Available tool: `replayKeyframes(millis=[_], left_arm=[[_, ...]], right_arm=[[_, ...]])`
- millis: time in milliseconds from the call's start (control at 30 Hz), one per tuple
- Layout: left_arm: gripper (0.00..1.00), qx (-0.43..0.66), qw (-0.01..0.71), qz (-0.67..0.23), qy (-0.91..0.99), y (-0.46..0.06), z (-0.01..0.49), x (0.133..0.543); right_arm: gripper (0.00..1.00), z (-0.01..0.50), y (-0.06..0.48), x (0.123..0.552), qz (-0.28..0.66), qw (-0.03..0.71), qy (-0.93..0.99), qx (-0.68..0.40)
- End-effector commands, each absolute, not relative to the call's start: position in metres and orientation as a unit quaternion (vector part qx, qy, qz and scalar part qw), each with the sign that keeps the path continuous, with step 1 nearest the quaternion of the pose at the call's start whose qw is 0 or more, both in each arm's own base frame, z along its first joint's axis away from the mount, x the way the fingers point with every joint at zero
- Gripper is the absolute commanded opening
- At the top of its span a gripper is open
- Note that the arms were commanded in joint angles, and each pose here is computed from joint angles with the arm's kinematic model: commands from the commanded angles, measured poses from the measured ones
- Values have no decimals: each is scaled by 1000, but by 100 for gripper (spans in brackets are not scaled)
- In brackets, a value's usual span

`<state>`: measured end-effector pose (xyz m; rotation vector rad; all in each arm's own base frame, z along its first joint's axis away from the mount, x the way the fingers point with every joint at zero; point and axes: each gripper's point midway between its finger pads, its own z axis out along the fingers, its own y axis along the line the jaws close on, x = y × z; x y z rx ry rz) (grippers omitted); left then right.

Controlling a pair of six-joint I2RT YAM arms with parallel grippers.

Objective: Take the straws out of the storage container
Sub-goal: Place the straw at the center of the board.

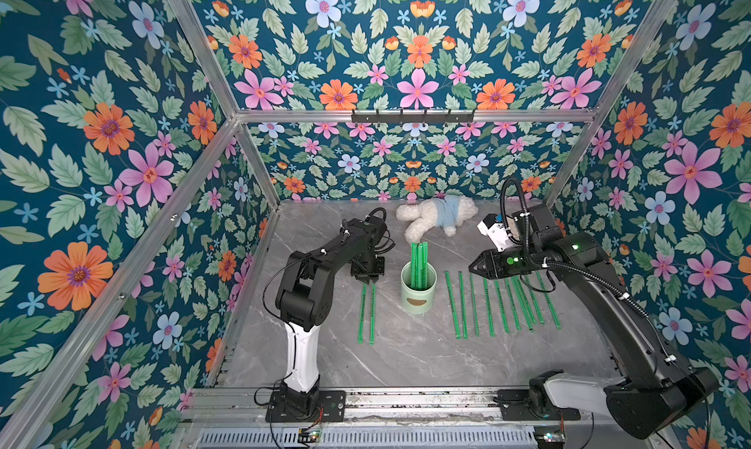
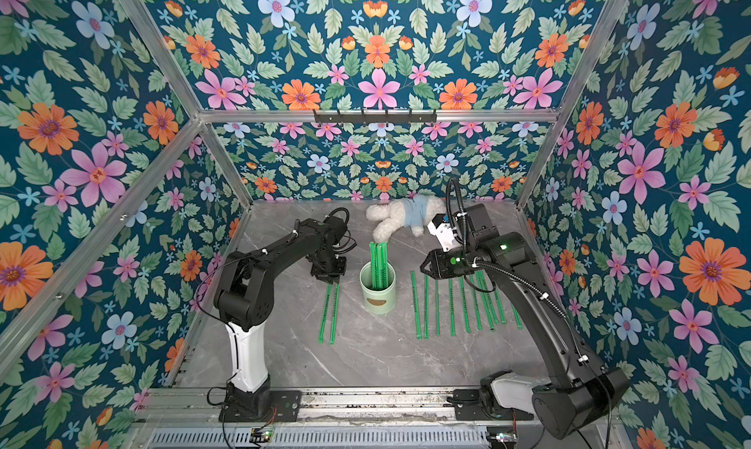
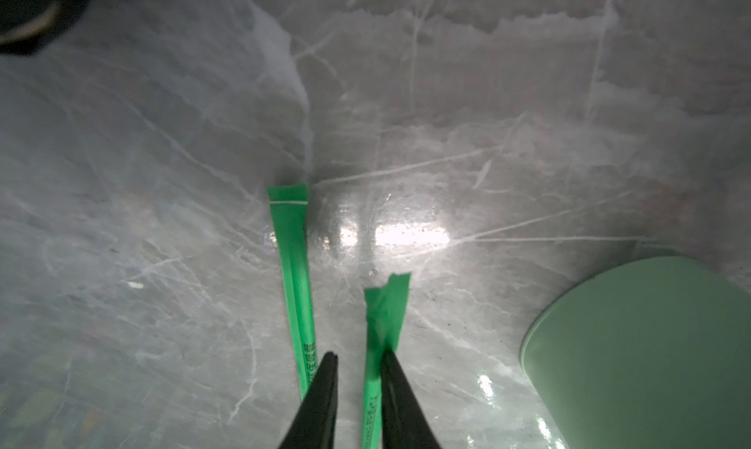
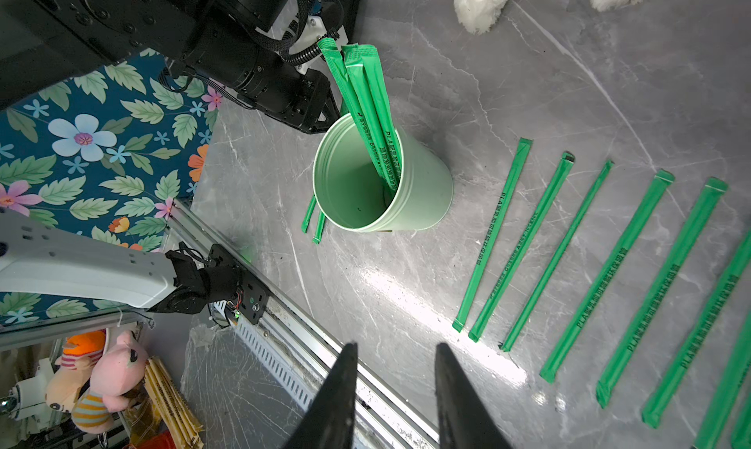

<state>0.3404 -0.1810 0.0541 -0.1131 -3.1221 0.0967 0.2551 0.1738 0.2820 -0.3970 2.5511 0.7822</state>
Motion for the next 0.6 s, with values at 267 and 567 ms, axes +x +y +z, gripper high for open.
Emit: replayKeyframes(millis=[267, 567], left_arm=[[30, -36, 1, 47, -998, -182, 53, 337], [39, -41, -7, 85, -995, -194, 57, 336]], right_arm=[[34, 283, 174, 255, 281, 223, 921, -153], [35, 284, 176, 254, 287, 222, 919, -156]])
